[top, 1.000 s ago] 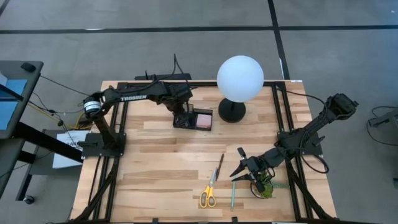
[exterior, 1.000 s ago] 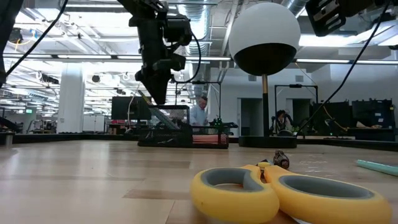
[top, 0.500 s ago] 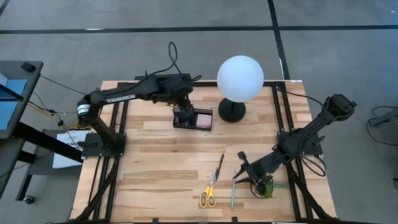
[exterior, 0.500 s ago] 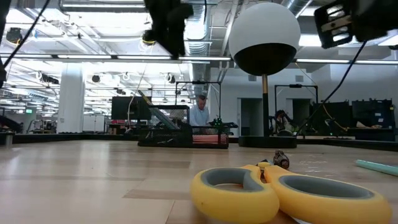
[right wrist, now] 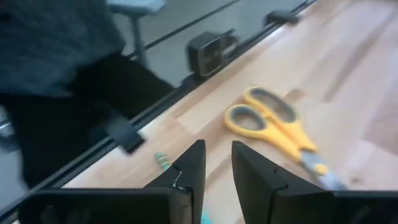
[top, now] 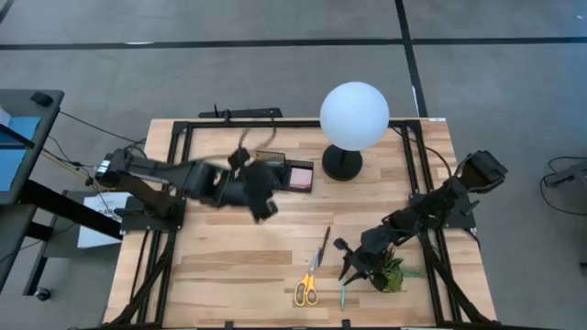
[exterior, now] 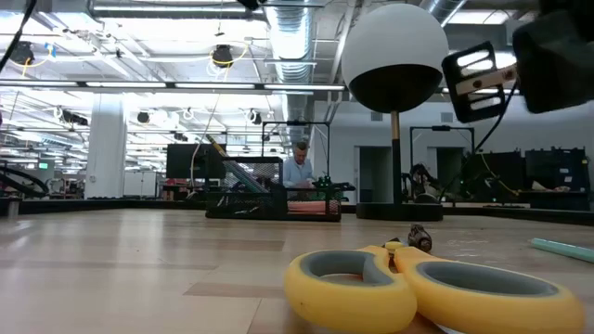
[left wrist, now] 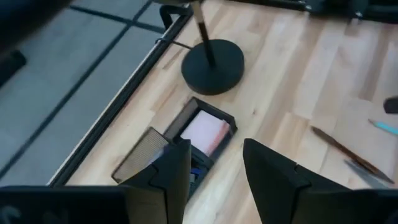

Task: Pick and place office supplies into organizer
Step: Put the blue pencil into the black desk organizer

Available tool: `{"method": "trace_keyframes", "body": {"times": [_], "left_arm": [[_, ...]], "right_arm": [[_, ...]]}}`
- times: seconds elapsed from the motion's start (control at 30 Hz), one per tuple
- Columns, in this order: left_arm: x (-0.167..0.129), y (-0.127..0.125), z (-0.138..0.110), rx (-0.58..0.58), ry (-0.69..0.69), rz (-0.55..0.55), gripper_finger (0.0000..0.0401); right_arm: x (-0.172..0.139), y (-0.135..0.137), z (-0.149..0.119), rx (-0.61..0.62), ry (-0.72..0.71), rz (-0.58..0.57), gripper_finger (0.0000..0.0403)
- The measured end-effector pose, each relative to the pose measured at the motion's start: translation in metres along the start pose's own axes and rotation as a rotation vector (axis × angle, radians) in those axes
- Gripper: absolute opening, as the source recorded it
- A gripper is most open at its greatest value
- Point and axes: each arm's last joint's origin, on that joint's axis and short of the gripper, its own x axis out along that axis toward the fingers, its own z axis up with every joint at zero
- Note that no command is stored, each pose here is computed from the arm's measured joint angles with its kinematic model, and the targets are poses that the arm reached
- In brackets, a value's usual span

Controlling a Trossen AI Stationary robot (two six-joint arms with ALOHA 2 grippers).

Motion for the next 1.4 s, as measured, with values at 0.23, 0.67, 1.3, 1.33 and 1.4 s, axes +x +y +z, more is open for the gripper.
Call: {"method": "trace_keyframes", "body": {"times": [0.23,0.67,1.3,1.33,1.4], "left_arm": [[-0.024,-0.034,-0.034,0.026,-0.078,0.059,0.0144],[-0.017,-0.054,-0.084,-0.033,-0.041,0.056,0.0144],[-0.008,-0.064,-0.121,-0.159,-0.008,0.041,0.0144],[-0.008,-0.065,-0.121,-0.160,-0.008,0.041,0.0144],[-0.008,-0.064,-0.121,-0.159,-0.008,0.041,0.0144]], "right_arm": [[0.020,-0.008,0.038,-0.070,0.157,0.093,0.0071],[0.062,-0.019,0.006,-0.286,0.187,0.409,0.0071],[0.066,-0.013,0.015,-0.495,0.102,0.395,0.0071],[0.068,-0.011,0.020,-0.505,0.093,0.398,0.0071],[0.072,-0.008,0.032,-0.526,0.070,0.395,0.0071]]}}
